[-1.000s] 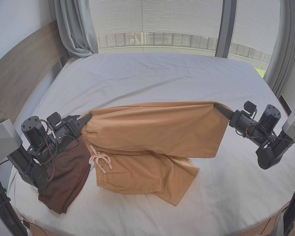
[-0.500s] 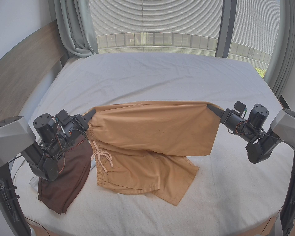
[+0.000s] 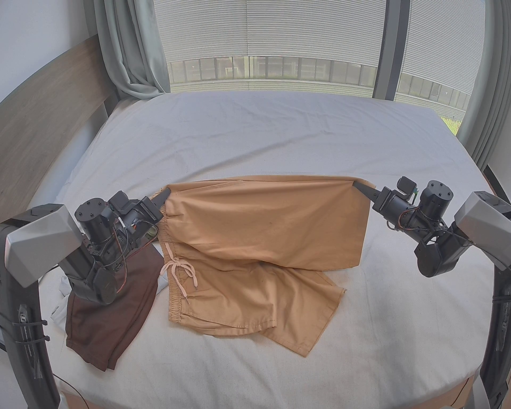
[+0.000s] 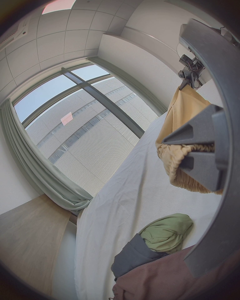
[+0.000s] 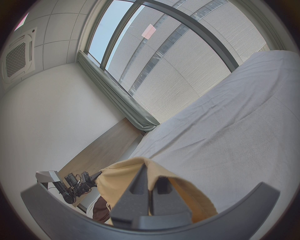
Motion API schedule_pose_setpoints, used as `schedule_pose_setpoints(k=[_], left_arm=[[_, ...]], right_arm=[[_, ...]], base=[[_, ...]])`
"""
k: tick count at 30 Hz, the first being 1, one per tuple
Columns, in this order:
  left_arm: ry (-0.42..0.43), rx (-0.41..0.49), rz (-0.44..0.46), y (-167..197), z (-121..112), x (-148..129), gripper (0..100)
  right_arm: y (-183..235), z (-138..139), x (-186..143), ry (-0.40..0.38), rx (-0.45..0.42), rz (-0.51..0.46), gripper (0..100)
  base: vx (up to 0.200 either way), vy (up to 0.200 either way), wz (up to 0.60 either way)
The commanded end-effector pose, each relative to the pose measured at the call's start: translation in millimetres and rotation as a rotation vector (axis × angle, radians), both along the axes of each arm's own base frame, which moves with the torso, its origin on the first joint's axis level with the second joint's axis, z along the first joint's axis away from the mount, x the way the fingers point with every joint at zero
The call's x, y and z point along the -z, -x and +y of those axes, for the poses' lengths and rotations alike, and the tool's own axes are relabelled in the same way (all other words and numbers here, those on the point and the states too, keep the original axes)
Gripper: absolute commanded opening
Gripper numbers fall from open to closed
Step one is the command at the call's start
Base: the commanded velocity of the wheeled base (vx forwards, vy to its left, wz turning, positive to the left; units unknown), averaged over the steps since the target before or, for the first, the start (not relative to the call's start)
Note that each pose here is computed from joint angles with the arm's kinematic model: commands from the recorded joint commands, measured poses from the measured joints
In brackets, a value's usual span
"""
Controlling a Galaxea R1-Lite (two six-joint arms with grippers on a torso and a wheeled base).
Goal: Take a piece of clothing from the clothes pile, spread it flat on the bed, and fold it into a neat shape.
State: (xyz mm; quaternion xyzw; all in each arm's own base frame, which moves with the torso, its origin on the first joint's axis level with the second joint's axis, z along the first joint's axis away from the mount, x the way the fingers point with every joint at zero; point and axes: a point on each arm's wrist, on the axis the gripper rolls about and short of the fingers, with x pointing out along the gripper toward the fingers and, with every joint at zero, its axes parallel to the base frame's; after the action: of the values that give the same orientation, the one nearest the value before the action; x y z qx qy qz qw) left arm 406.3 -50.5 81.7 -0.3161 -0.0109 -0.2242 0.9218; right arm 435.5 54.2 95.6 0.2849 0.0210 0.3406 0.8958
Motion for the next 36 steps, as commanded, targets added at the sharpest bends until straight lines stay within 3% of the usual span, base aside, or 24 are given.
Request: schedule_pose_setpoints(k=[1,6,23,24,25,26,30,36], left_arm=[[0.004,-0.011,0.02,-14.5,1.0,20.1,0],[0.054,-0.046,0.01,-27.0,3.8,23.2,0],[0.071,-0.05,-0.002,-41.5,5.3,33.5,0],[0.08,-0.05,-0.005,-42.4,5.9,32.2,100],[0.088,-0.048,-0.007,-43.0,5.8,31.2,100],[0.097,-0.048,-0.011,-43.9,6.4,29.7,100],[0.101,-0.047,-0.011,-44.3,7.1,29.2,100],[0.148,-0.034,0.005,-44.9,5.0,27.1,100]], right_arm=[[-17.2,1.4,21.5,0.001,-0.001,0.027,0],[-25.7,4.3,25.8,0.002,-0.005,0.039,0],[-42.4,4.2,36.4,0.001,0.015,0.019,0],[-42.7,4.2,35.7,0.001,0.015,0.016,0],[-42.9,4.2,35.3,0.0,0.015,0.015,0],[-43.5,5.1,34.0,0.0,0.014,0.01,100],[-46.9,5.1,28.8,-0.006,0.025,-0.013,100],[-32.6,3.5,32.1,-0.001,0.04,0.028,100]], base=[[0.0,0.0,0.0],[0.0,0.0,0.0],[0.0,0.0,0.0],[0.0,0.0,0.0],[0.0,0.0,0.0],[0.0,0.0,0.0],[0.0,0.0,0.0],[0.0,0.0,0.0]])
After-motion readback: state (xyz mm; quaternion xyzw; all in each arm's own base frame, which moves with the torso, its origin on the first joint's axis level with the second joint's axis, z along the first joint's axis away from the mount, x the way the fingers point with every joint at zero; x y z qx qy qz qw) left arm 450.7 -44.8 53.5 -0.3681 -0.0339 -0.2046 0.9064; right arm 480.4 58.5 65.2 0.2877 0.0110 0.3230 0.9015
